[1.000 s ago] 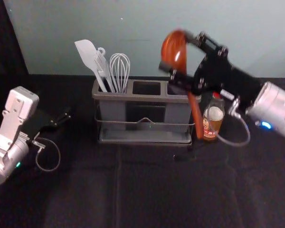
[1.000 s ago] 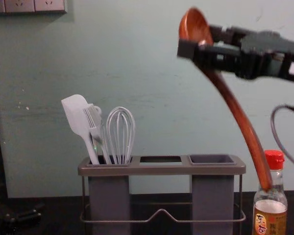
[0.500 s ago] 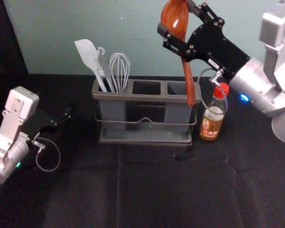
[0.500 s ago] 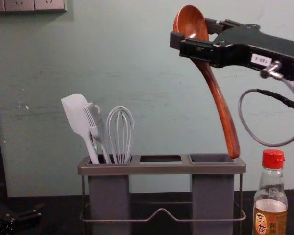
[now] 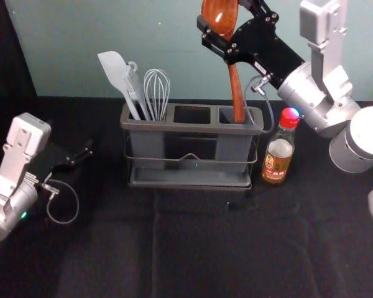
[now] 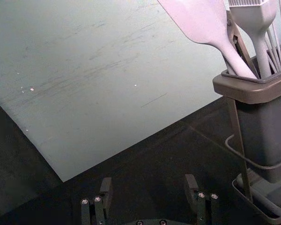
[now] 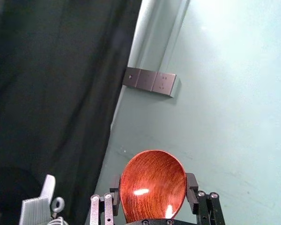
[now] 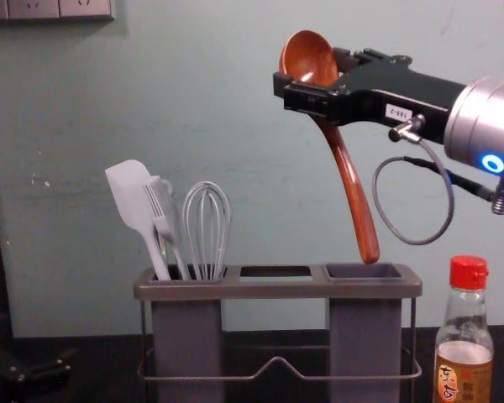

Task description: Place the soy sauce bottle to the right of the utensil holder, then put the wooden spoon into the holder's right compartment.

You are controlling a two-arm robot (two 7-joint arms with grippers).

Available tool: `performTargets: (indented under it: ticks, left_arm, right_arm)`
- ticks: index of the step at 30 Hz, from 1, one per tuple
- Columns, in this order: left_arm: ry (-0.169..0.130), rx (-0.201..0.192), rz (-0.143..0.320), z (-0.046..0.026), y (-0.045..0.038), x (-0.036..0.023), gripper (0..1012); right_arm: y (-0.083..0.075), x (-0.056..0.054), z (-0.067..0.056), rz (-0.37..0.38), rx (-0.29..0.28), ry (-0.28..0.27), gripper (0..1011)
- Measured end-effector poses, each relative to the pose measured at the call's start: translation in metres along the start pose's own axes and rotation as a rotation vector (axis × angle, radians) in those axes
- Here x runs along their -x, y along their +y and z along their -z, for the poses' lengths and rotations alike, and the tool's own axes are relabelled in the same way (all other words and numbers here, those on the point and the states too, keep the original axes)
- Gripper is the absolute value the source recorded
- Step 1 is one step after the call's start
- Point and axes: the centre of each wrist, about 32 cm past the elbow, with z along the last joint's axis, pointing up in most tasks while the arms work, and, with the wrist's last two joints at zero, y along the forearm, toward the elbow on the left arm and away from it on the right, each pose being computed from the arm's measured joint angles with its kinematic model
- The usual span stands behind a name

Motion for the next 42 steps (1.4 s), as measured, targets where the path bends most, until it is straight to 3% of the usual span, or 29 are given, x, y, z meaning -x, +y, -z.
performTargets:
  ticks: [19,42]
  left_arm:
    - [0.000,0.000,0.000,0.0000,0.0000,0.0000,1005]
    - [0.000,0.000,0.000,0.0000,0.0000,0.0000,1005]
  right_arm:
    - [0.013,0.003,0.023,0.063,0.003,-0.056,838]
    - [0.009,0.007,0.043,0.035,0.009,-0.074,838]
